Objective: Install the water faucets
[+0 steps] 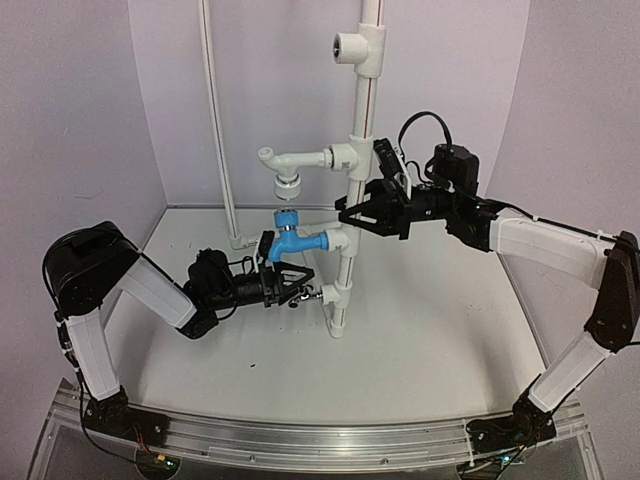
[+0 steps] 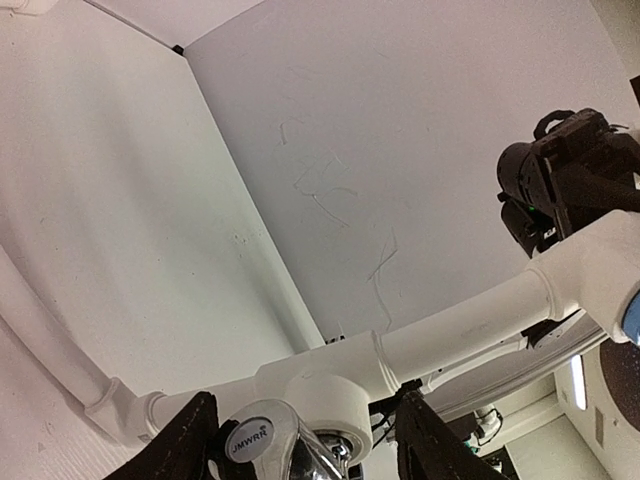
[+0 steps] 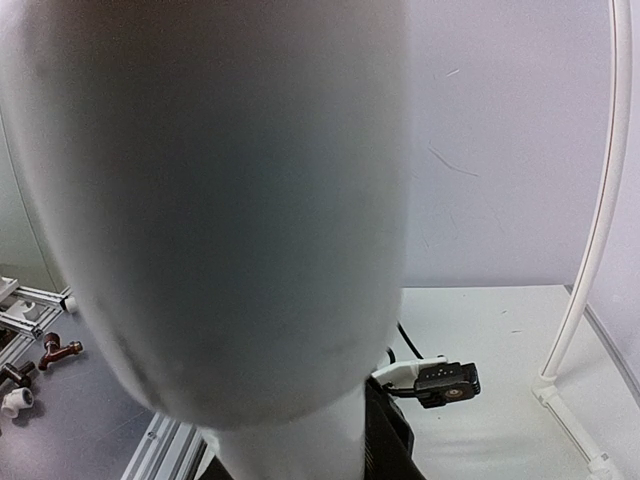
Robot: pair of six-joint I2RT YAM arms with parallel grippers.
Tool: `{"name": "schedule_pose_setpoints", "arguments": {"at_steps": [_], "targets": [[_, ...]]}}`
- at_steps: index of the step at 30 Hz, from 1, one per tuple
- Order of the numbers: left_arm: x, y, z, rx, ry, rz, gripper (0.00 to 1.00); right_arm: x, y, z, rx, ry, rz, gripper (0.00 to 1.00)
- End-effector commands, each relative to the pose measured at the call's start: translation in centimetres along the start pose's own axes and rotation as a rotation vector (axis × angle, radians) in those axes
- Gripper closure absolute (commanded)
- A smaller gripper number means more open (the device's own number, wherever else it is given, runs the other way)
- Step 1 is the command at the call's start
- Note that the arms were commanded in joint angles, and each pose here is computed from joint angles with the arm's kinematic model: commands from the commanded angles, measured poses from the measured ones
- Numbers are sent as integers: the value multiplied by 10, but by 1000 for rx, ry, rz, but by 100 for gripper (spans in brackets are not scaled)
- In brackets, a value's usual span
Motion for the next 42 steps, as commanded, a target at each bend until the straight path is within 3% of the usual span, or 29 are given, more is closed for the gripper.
{"name": "schedule_pose_setpoints", "arguments": {"at_steps": [1, 19, 25, 34, 42], "targets": [[-91, -5, 0, 41, 317, 344, 43, -4, -3, 48, 129, 365, 48, 100], [-104, -4, 5, 91, 483, 410, 63, -3, -3, 48, 129, 361, 48, 100], [-112, -7, 12, 142, 550, 452, 64, -4, -3, 47, 129, 361, 51, 100], [-105, -13, 21, 172, 538, 440, 64, -4, -3, 48, 130, 361, 50, 100], [-98, -21, 29, 164, 528, 408, 70, -7, -2, 49, 131, 362, 57, 100]]}}
Point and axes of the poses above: each gripper's point midway between its finger pads, its own y axis out along the fingers, its own x axis along the line the jaws close on, z = x × y, the point moved 4 cm from there along -y, back along the fingers, and after that the axes turned 7 degrees about -y, right-handed, at the moved point
